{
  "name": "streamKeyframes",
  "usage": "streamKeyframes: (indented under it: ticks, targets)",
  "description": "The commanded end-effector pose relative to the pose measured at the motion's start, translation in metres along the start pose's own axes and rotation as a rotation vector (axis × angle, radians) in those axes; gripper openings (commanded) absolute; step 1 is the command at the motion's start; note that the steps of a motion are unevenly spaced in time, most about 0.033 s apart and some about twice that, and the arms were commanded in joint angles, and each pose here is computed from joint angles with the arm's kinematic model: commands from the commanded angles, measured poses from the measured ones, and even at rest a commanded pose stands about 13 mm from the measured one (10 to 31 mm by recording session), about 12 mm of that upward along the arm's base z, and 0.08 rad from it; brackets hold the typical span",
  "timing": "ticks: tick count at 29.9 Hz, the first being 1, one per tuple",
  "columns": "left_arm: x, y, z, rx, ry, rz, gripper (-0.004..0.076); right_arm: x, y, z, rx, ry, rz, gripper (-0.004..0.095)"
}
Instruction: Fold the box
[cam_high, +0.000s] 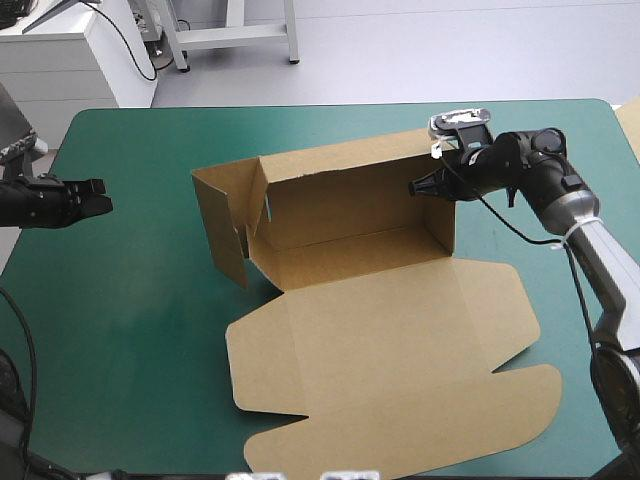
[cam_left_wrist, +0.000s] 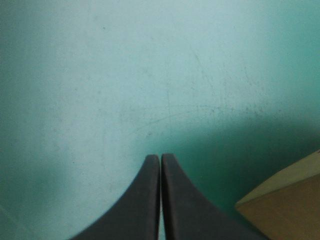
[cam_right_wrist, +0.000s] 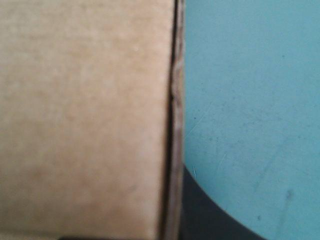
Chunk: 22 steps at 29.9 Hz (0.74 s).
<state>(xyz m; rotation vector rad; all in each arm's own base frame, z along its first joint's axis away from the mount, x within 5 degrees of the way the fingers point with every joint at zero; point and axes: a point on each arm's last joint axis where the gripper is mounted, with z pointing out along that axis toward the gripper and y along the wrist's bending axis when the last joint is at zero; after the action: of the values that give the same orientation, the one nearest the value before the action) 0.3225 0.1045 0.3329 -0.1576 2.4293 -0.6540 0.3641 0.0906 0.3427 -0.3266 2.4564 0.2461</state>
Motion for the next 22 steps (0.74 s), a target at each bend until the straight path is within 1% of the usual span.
streamKeyframes:
  ticks: [1,3,4,6,7,9,12,16,19,22]
  targets:
    - [-0.003,-0.010,-0.010,0.016,-0.089,-0.011,-0.0008,-0.029,0.006,-0.056,-0.009,-0.137,0.068,-0.0017]
    - [-0.002,-0.009,-0.009,0.017,-0.084,-0.015,-0.0008,-0.034,0.007,-0.068,-0.013,-0.132,0.084,-0.0017]
    - [-0.002,-0.009,-0.009,0.014,-0.088,-0.015,-0.0008,-0.034,0.008,-0.072,-0.017,-0.102,0.104,-0.0017]
    - [-0.003,-0.009,-0.009,0.013,-0.096,-0.017,-0.0008,-0.029,0.009,-0.075,-0.016,0.003,0.097,-0.0017]
    - [-0.003,-0.010,-0.010,0.013,-0.101,-0.017,-0.0008,-0.025,0.008,-0.077,-0.002,0.063,0.088,-0.0017]
    - [-0.004,-0.009,-0.010,0.009,-0.111,-0.019,-0.0008,-0.026,0.008,-0.079,0.001,0.052,0.119,-0.0017]
    - [-0.004,-0.009,-0.010,0.011,-0.107,-0.019,-0.0008,-0.025,0.013,-0.089,-0.034,0.030,0.131,-0.0015]
    - [-0.004,-0.011,-0.009,0.029,-0.108,-0.024,-0.0008,-0.021,0.014,-0.101,-0.036,0.015,0.154,-0.0003]
    - [-0.004,-0.012,-0.009,0.045,-0.115,-0.034,-0.0008,-0.007,0.016,-0.102,-0.037,0.047,0.158,0.0000]
    - [-0.004,-0.012,-0.009,0.045,-0.118,-0.036,-0.0008,0.013,0.015,-0.096,-0.035,0.111,0.164,0.0000]
